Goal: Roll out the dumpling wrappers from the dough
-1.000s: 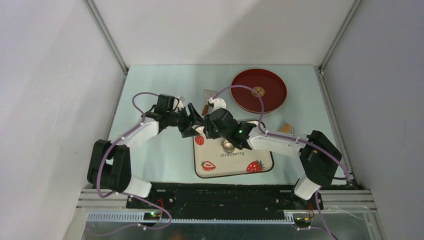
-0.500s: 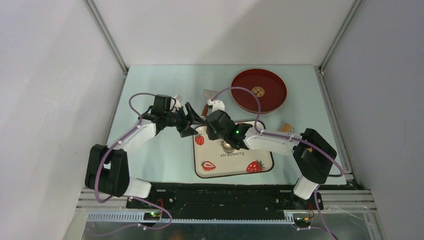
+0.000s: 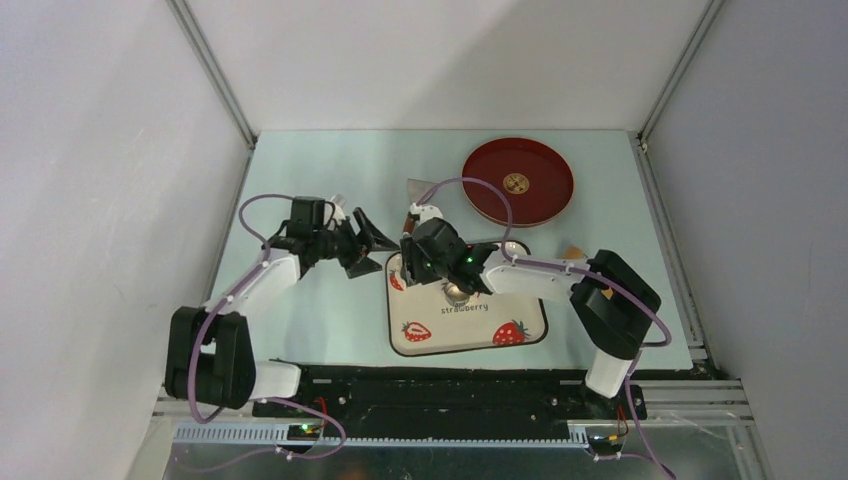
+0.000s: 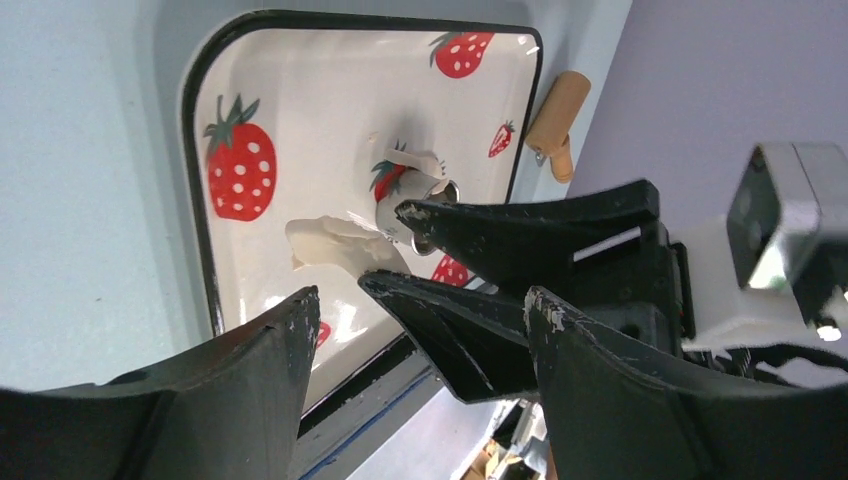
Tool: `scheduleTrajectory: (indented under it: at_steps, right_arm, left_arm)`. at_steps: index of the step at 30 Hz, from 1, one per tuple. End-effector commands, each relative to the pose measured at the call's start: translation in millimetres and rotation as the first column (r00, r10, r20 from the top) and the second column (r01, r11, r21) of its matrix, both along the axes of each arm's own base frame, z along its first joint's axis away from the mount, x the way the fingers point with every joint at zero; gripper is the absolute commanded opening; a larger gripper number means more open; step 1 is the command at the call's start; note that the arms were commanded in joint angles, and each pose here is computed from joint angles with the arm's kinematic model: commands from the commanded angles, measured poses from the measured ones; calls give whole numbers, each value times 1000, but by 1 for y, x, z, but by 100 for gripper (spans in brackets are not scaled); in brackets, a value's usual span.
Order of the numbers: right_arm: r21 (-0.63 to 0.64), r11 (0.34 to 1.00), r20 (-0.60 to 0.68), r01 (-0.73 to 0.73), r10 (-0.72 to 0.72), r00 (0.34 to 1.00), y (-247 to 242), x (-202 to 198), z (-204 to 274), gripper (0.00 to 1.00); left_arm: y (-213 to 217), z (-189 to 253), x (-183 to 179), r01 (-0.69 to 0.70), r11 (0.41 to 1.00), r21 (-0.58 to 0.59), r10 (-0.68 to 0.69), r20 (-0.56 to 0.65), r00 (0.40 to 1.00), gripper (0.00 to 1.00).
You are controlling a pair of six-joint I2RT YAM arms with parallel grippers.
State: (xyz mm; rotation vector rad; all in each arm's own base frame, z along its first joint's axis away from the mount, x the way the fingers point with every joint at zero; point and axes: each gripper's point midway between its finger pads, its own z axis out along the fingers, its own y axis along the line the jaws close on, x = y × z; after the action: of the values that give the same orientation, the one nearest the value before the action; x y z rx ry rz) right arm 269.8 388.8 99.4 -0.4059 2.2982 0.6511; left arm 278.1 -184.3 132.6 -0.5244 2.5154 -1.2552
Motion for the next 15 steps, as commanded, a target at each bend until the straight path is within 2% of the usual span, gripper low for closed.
scheduleTrajectory:
  at_steps: [1,4,7,15]
  right_arm:
    - [71,996,-67,-44,48,997,18,3,11,57]
    - [23,1000,-108,-14,17,994,9,5,2,63]
    - [-52,998,-105,28,-34,994,-2,11,-5,75]
    - [-290,957,-156,-23,-23,987,0,19,-42,89]
  left_arm:
    - [19,9,5,-40,995,91,28,129,991,78]
    - [36,4,2,-72,976,208,43,141,989,79]
    - [50,-6,-2,-85,953,292,46,139,989,79]
    - [52,-31,-19,-49,948,314,25,78,997,73]
